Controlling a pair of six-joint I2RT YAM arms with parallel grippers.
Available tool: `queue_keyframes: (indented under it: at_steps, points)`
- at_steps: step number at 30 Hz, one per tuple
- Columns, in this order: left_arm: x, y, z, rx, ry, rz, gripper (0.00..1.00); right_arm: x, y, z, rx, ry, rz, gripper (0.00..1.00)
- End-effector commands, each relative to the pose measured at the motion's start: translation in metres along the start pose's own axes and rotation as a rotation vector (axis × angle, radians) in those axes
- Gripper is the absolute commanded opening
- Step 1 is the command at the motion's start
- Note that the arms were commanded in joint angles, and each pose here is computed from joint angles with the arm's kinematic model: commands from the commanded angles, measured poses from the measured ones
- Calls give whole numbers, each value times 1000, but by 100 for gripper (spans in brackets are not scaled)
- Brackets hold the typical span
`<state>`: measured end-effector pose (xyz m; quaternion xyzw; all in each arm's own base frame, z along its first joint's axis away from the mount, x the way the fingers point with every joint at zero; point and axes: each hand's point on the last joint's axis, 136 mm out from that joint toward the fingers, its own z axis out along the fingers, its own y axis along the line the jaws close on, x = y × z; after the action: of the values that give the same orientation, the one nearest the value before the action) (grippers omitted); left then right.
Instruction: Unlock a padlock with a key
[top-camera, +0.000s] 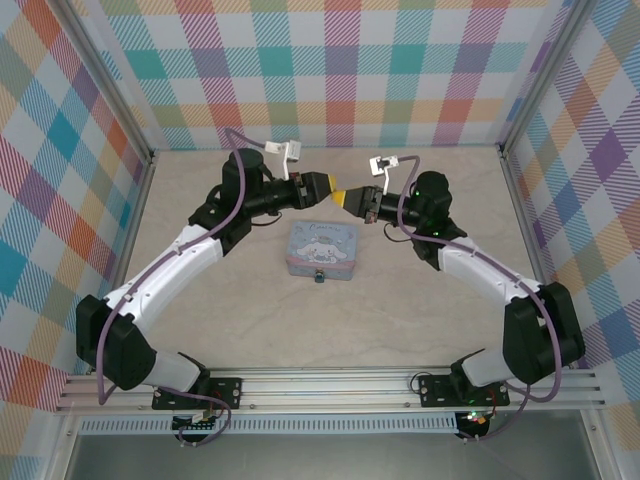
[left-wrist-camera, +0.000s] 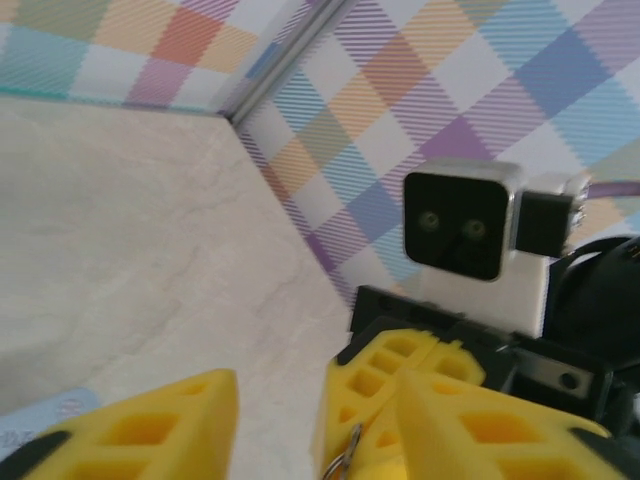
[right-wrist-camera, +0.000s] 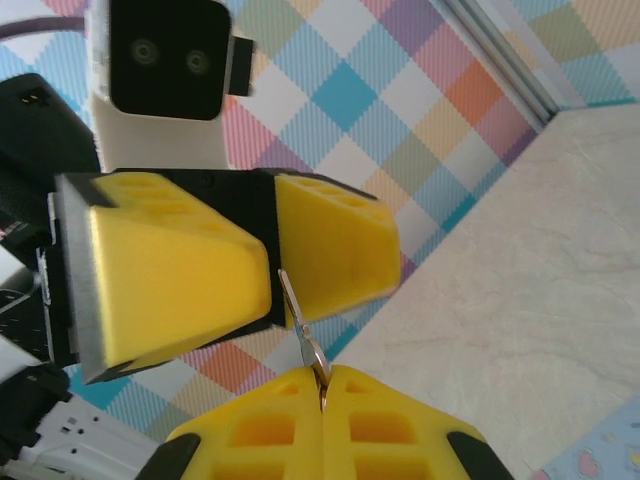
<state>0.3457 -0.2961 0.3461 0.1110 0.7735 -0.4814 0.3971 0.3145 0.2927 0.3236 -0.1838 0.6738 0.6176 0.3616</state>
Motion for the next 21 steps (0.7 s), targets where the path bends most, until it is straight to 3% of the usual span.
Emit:
queue_keyframes:
  at_steps: [1, 4, 10, 14, 21]
  points:
    - [-8, 8, -26, -122, -31, 44, 59, 4, -4, -5, 88, 25, -55, 3]
    - [9, 32, -39, -228, 2, 28, 67, 18, -22, -12, 187, 62, -54, 3]
    - [86, 79, -51, -344, 158, -111, 83, 39, -50, -29, 357, 119, -56, 3]
    - [133, 96, -49, -350, 229, -187, 87, 45, -62, -34, 421, 142, -61, 3]
    - [168, 120, -23, -288, 224, -312, 89, 42, -66, -32, 431, 146, -65, 4]
